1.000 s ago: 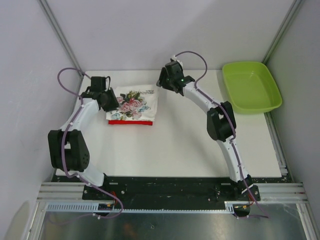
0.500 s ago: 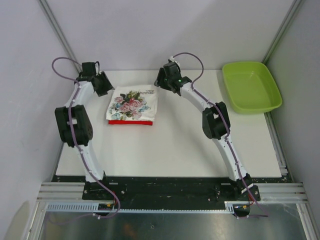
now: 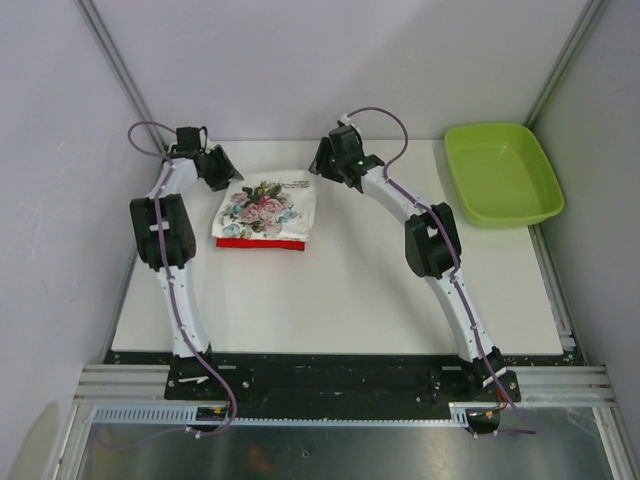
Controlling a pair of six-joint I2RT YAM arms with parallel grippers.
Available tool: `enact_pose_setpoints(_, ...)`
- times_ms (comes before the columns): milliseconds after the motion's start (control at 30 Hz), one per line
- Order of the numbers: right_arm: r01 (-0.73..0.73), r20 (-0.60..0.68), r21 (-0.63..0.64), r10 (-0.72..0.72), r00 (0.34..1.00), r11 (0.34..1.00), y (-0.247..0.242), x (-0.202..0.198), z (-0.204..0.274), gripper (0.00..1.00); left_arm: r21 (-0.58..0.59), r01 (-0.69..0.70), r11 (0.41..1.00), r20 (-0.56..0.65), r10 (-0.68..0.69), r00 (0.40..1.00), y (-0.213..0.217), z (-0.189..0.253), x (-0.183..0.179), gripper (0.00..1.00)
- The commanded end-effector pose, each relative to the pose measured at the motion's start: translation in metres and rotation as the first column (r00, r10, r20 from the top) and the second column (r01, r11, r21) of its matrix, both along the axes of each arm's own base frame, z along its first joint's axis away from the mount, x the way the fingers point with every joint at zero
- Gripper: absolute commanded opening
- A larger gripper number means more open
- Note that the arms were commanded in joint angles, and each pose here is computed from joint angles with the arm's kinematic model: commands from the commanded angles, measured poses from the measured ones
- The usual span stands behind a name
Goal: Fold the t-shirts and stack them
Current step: Put the neatly folded tshirt into the corner of the board with both arms
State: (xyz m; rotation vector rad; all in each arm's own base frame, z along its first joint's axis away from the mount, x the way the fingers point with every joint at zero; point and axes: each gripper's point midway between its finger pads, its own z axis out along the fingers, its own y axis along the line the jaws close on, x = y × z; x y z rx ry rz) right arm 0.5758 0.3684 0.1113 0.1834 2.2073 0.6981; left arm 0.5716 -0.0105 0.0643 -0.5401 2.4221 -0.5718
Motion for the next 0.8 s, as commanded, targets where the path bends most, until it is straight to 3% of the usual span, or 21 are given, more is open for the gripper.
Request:
enact_pose_setpoints(0,-0.018,0.011,0.044,0.018,1.0,0.999,0.01,0.006,-0.002,0.52,-0.032,0.013,0.999,0.106,-0.009,0.994,-0.002,0.037,0.019,0.47)
enact_pose_setpoints(233,-0.033,-0.003,0.056,0.033,0.999,0.998,0.018,0.003,-0.008,0.48,-0.041,0.009,0.999,0.12,-0.004,0.993,-0.003,0.045,0.016,0.3)
enact_pose_setpoints(433,-0.037,0.004,0.059,0.037,0.999,0.998,0.023,0.002,-0.006,0.18,-0.025,-0.004,1.0,0.124,0.008,0.992,-0.001,0.053,0.008,0.03)
enact_pose_setpoints(600,-0.037,0.035,0.065,0.035,0.999,0.997,0.027,0.003,0.01,0.02,0.028,-0.08,0.996,0.145,0.075,0.987,0.019,0.074,-0.008,0.0)
enact_pose_setpoints(767,-0.051,0.054,0.079,0.047,0.997,0.996,0.036,0.001,0.018,0.0,0.099,-0.172,0.98,0.167,0.154,0.974,0.046,0.092,-0.028,0.0)
